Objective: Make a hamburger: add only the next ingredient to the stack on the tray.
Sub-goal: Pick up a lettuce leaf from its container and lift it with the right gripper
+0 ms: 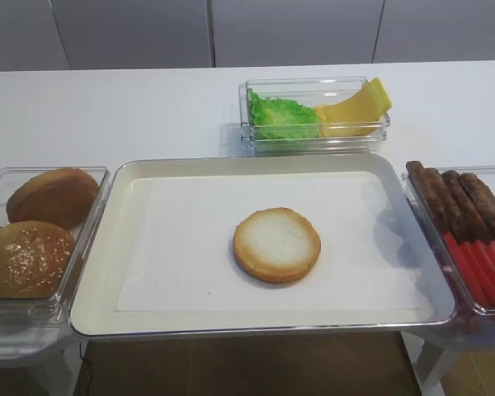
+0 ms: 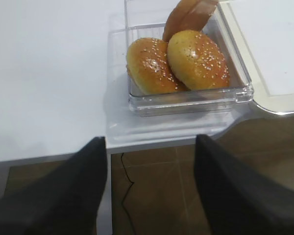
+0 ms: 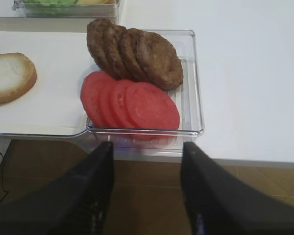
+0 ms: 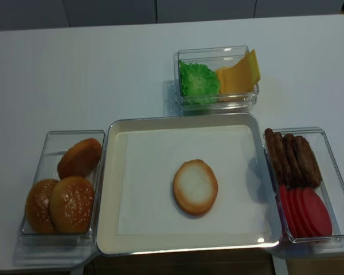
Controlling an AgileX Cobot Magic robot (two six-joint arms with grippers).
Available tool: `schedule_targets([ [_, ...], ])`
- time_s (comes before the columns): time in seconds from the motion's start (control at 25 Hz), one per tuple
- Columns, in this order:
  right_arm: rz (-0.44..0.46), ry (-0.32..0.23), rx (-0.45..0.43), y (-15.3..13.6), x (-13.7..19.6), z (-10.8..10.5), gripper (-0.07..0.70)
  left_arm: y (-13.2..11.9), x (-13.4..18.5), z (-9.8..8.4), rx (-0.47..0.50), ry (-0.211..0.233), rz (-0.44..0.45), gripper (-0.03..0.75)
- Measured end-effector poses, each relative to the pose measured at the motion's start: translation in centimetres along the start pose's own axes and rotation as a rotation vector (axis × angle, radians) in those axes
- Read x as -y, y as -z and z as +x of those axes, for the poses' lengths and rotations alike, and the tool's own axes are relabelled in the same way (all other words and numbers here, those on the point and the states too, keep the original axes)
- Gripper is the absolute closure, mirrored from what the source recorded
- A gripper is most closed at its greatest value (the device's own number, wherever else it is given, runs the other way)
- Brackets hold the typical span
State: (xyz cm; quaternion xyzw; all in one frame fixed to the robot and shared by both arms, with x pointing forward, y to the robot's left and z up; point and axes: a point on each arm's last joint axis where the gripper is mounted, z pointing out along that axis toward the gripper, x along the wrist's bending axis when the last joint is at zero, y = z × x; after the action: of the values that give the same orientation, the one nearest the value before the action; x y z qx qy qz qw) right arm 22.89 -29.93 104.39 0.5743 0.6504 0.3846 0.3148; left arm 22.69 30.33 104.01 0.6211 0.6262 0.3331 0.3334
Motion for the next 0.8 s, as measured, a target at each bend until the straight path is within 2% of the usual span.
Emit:
schedule_targets([
  [0.68, 0.000, 0.001, 0.000, 0.00, 0.00, 0.00, 0.276, 0.00, 0.00, 0.00, 0.000, 0.000, 0.000, 0.296],
  [0.8, -0.004, -0.001, -0.003, 0.00, -0.04, 0.03, 0.257, 0.00, 0.00, 0.00, 0.000, 0.000, 0.000, 0.296],
])
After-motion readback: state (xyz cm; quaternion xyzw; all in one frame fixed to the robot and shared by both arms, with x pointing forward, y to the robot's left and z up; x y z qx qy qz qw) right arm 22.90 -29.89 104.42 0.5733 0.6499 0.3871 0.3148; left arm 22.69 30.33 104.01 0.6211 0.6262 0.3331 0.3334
